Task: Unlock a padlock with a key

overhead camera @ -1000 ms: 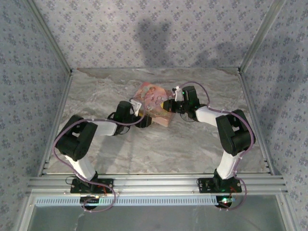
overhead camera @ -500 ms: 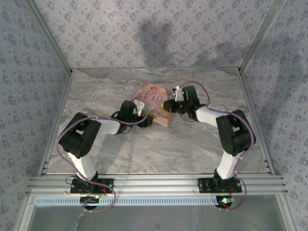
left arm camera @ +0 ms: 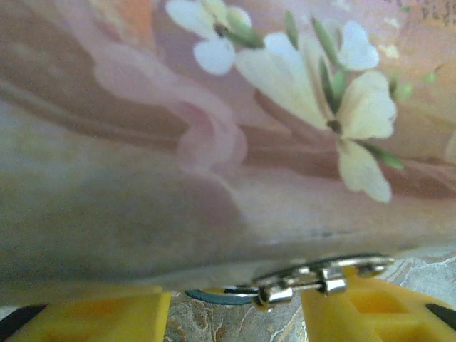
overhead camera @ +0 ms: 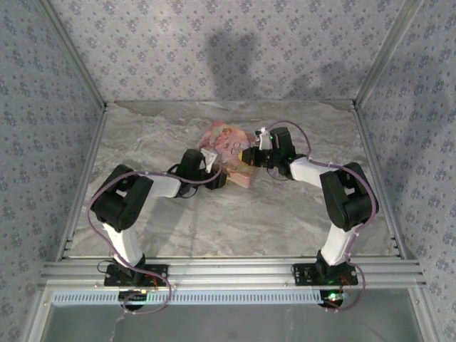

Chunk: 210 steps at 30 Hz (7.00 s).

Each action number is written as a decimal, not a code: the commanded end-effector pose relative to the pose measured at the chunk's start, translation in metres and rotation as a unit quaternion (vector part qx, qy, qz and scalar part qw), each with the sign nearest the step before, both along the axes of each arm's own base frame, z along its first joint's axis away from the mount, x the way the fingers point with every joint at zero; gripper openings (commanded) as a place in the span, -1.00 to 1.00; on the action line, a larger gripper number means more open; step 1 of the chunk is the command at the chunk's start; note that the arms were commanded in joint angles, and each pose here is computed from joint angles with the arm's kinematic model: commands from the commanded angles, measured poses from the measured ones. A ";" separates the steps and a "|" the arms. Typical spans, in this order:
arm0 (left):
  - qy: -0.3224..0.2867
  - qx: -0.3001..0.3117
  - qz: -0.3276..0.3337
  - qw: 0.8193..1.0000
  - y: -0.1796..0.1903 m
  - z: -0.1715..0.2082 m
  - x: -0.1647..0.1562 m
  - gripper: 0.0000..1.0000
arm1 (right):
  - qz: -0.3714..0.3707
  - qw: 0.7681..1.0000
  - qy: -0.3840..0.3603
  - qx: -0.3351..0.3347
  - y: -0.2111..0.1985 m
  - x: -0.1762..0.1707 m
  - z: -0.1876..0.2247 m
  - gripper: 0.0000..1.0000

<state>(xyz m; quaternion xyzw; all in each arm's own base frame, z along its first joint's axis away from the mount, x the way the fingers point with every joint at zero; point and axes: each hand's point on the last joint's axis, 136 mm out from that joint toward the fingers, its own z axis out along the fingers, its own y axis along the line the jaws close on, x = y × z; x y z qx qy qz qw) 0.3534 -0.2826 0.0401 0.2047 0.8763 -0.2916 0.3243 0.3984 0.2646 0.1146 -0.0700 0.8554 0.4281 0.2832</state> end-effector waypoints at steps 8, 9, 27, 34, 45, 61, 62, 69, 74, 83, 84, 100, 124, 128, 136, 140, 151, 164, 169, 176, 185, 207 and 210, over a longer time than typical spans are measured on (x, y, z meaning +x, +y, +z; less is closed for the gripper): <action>-0.011 -0.008 -0.012 1.000 -0.011 0.008 0.006 -0.10 | -0.008 0.997 0.062 -0.044 -0.010 -0.018 -0.037 -0.98; -0.013 -0.009 -0.012 1.000 -0.010 0.010 0.007 -0.11 | -0.008 0.997 0.062 -0.044 -0.010 -0.018 -0.037 -0.98; -0.051 0.024 0.003 0.998 -0.001 0.026 0.011 -0.13 | -0.007 0.997 0.064 -0.042 -0.009 -0.018 -0.038 -0.98; -0.064 0.034 0.000 0.997 -0.005 0.031 0.010 -0.14 | -0.007 0.997 0.064 -0.042 -0.009 -0.019 -0.038 -0.98; -0.050 0.035 -0.006 0.998 -0.009 0.021 0.009 -0.19 | -0.008 0.997 0.066 -0.043 -0.010 -0.019 -0.039 -0.98; -0.032 0.045 -0.002 0.998 -0.008 0.006 0.010 -0.19 | -0.009 0.997 0.066 -0.043 -0.010 -0.019 -0.040 -0.99; -0.030 0.047 -0.001 0.998 -0.008 0.005 0.010 -0.19 | -0.009 0.997 0.066 -0.043 -0.010 -0.019 -0.040 -0.98; -0.029 0.051 0.009 0.998 -0.004 0.001 0.011 -0.12 | -0.009 0.997 0.067 -0.044 -0.010 -0.020 -0.041 -0.98; -0.035 0.048 0.010 0.998 -0.005 0.004 0.012 -0.16 | -0.009 0.997 0.067 -0.044 -0.010 -0.020 -0.041 -0.98; -0.043 0.040 0.009 0.998 -0.006 0.014 0.013 -0.46 | -0.008 0.997 0.063 -0.041 -0.009 -0.019 -0.038 -0.98; -0.043 0.039 0.009 0.998 -0.006 0.016 0.013 -0.47 | -0.007 0.997 0.062 -0.040 -0.010 -0.019 -0.037 -0.98; 0.040 -0.019 0.007 0.999 -0.024 0.070 -0.009 -0.57 | -0.032 0.995 -0.084 -0.038 -0.040 -0.038 0.035 -1.00; 0.233 -0.147 0.068 0.959 -0.069 0.117 -0.018 -0.65 | -0.048 0.975 -0.205 -0.076 -0.023 -0.114 0.012 -1.00; 0.244 -0.154 0.073 0.955 -0.072 0.121 -0.018 -0.65 | -0.050 0.972 -0.218 -0.076 -0.020 -0.110 0.008 -1.00; 0.263 -0.169 0.077 0.947 -0.076 0.129 -0.020 -0.66 | -0.047 0.965 -0.247 -0.069 -0.015 -0.103 0.010 -1.00; 0.269 -0.174 0.078 0.944 -0.077 0.132 -0.021 -0.66 | -0.052 0.964 -0.250 -0.070 -0.020 -0.101 0.009 -1.00; 0.286 -0.191 0.079 0.936 -0.081 0.138 -0.023 -0.68 | -0.064 0.962 -0.262 -0.048 -0.027 -0.092 0.020 -1.00; 0.291 -0.193 0.080 0.934 -0.081 0.138 -0.024 -0.69 | -0.056 0.963 -0.264 -0.022 -0.018 -0.080 0.026 -1.00; 0.293 -0.194 0.082 0.933 -0.081 0.138 -0.024 -0.69 | -0.057 0.963 -0.263 -0.017 -0.016 -0.077 0.026 -1.00; 0.293 -0.195 0.081 0.932 -0.081 0.137 -0.025 -0.69 | -0.053 0.964 -0.260 0.001 -0.013 -0.074 0.027 -1.00; 0.294 -0.194 0.082 0.932 -0.081 0.136 -0.025 -0.70 | -0.058 0.964 -0.260 0.001 -0.015 -0.072 0.028 -1.00; 0.299 -0.194 0.082 0.931 -0.082 0.134 -0.026 -0.70 | -0.058 0.962 -0.268 0.013 -0.016 -0.068 0.035 -1.00; 0.299 -0.194 0.081 0.931 -0.083 0.135 -0.027 -0.70 | -0.058 0.961 -0.270 0.012 -0.016 -0.068 0.034 -1.00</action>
